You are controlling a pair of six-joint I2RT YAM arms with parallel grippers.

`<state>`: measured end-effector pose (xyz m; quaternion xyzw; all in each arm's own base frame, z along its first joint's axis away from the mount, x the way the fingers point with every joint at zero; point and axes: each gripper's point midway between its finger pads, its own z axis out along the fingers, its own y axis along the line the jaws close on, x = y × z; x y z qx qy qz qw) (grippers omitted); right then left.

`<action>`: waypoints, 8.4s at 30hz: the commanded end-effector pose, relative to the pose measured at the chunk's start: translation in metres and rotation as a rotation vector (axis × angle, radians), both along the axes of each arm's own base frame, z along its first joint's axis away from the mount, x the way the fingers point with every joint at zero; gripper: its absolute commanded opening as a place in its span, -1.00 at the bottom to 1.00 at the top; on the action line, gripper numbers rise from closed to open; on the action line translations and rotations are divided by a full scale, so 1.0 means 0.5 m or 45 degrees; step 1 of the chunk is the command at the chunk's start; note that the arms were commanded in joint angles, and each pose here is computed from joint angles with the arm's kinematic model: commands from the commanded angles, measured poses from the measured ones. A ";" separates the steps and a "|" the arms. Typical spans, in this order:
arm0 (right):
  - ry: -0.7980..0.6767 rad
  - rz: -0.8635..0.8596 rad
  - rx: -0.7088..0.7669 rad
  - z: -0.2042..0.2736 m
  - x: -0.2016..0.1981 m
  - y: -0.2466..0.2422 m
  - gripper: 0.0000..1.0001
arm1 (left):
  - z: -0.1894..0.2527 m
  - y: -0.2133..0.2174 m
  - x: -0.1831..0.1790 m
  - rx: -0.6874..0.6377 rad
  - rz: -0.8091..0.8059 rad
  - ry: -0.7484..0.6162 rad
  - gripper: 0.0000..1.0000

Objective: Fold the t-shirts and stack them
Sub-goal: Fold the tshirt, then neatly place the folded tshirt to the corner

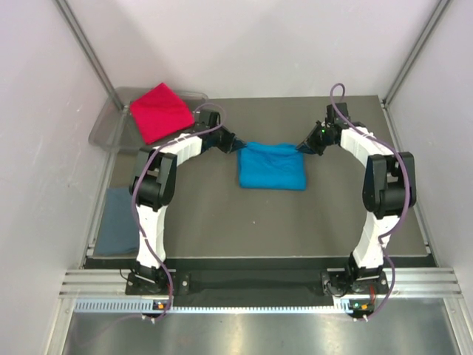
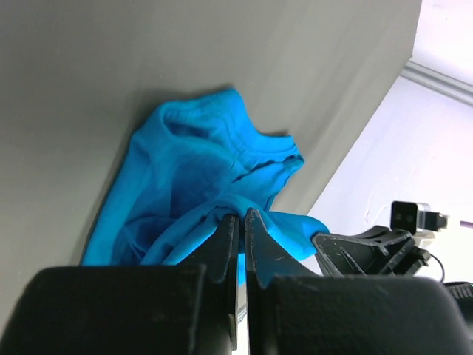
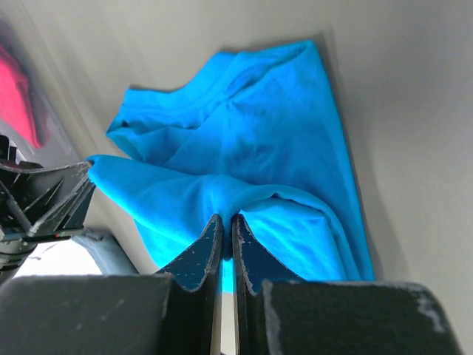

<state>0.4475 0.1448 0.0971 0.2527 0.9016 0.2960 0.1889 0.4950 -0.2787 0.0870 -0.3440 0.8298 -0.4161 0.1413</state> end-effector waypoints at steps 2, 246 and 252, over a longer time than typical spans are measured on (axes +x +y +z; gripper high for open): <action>-0.102 -0.001 0.010 0.026 0.056 -0.012 -0.95 | 0.025 0.013 0.048 -0.032 0.026 -0.081 -1.00; -1.492 1.875 -0.883 0.068 -0.469 0.282 -1.00 | -0.076 0.032 -0.339 0.083 0.166 0.032 0.36; -1.506 1.845 -0.870 0.074 -0.468 0.278 -1.00 | -0.057 0.029 -0.324 0.134 0.094 -0.099 -0.44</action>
